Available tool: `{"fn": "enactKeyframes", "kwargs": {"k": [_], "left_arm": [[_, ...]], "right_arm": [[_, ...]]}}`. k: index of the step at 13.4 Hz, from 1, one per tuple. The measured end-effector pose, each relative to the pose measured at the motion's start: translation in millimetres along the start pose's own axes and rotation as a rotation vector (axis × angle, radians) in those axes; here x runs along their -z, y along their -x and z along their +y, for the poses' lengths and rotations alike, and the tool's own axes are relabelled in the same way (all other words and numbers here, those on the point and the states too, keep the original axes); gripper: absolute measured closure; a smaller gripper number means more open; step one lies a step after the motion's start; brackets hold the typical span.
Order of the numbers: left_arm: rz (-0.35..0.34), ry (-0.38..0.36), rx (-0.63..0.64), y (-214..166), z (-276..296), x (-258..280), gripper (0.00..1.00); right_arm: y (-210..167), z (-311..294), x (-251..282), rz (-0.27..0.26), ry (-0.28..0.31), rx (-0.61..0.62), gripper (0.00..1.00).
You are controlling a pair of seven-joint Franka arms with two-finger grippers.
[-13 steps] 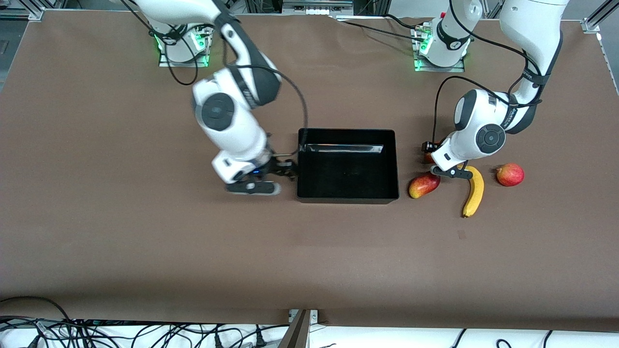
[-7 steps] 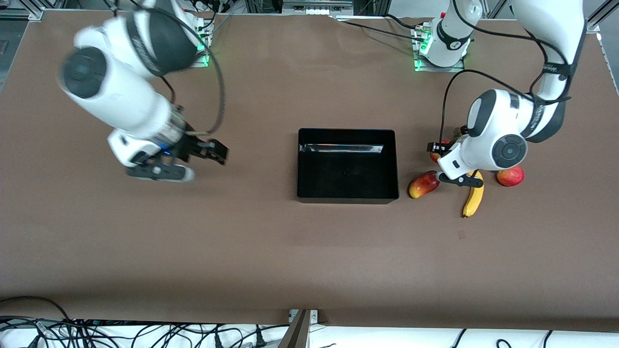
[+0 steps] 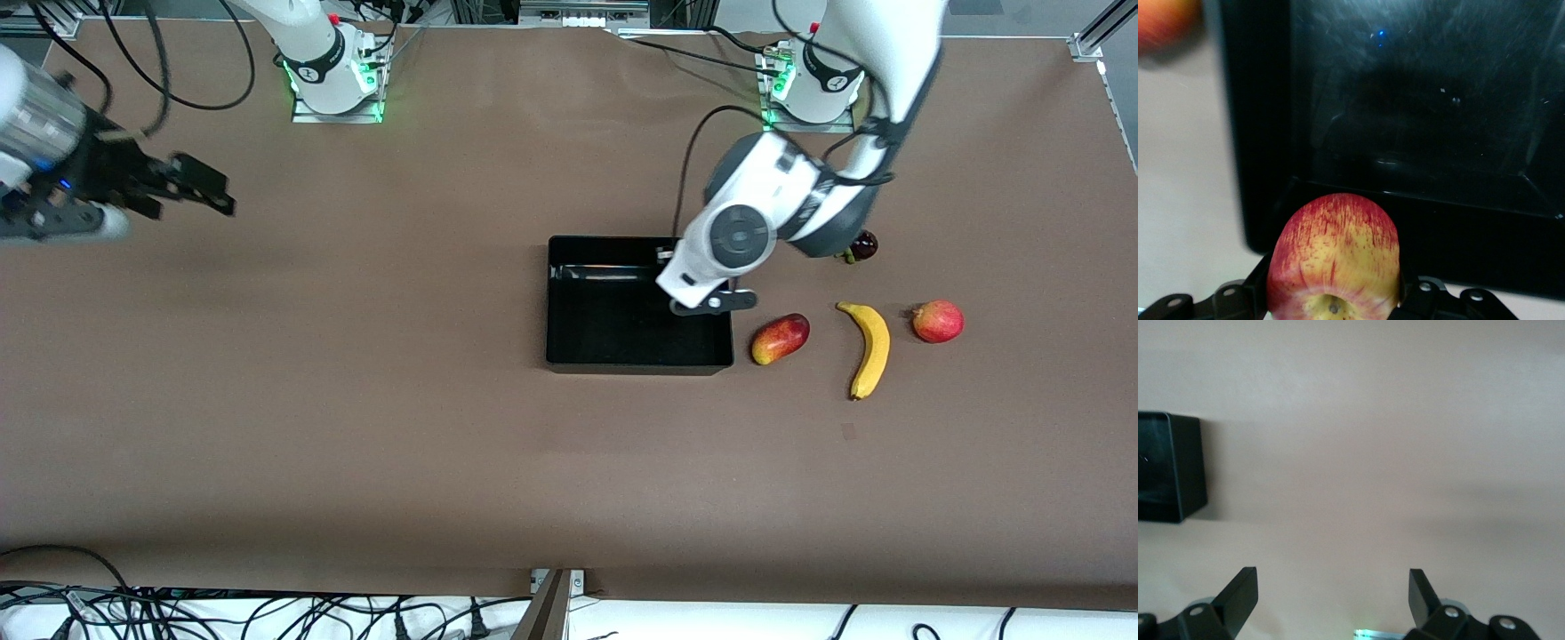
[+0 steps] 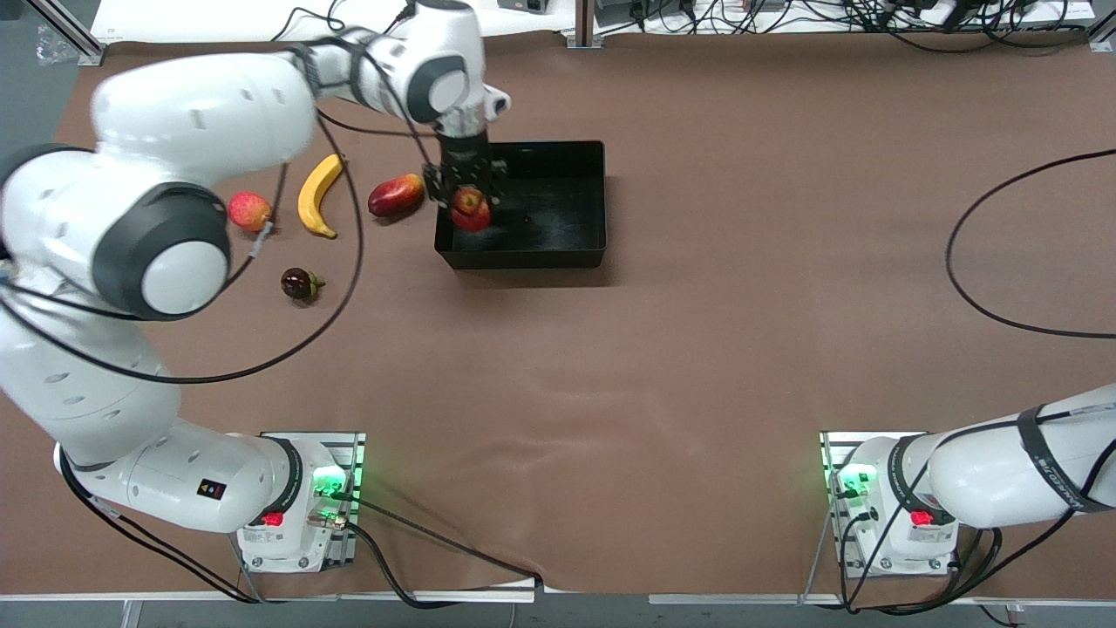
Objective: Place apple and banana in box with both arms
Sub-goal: 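Carry the red apple into the box and open the left gripper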
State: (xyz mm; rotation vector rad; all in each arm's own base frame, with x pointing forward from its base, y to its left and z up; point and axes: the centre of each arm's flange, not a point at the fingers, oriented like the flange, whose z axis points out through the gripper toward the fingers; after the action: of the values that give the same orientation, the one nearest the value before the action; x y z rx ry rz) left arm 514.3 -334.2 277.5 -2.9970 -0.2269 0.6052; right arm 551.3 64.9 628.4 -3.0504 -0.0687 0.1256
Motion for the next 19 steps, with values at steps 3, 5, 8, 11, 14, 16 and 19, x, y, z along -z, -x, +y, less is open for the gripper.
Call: {"fn": "enactKeyframes", "kwargs": {"k": [3,5,8,11,14,16,19], "left_arm": [[-0.006,-0.036,0.021,-29,-6,-40,0.27],[-0.019,-0.049,0.028,-39,-10,-57,0.27],[-0.020,-0.046,0.019,-39,-1,-67,0.26],[-0.021,-0.044,0.029,-42,-2,-70,0.02],[-0.009,-0.033,0.035,-47,-3,-52,0.00],[-0.010,-0.037,0.038,-46,-2,-10,0.00],[-0.007,-0.038,0.078,-46,-32,97,0.00]], "right_arm": [[13,31,-3,-0.013,0.005,0.038,0.00],[12,41,-5,-0.014,0.045,0.042,0.00],[11,43,-4,-0.002,0.076,0.043,0.00],[10,43,-3,0.010,0.079,0.043,0.00],[8,43,-2,0.028,0.080,0.044,0.00],[5,43,-4,0.026,0.090,0.045,0.00],[-2,45,-11,0.019,0.103,0.045,0.00]]}}
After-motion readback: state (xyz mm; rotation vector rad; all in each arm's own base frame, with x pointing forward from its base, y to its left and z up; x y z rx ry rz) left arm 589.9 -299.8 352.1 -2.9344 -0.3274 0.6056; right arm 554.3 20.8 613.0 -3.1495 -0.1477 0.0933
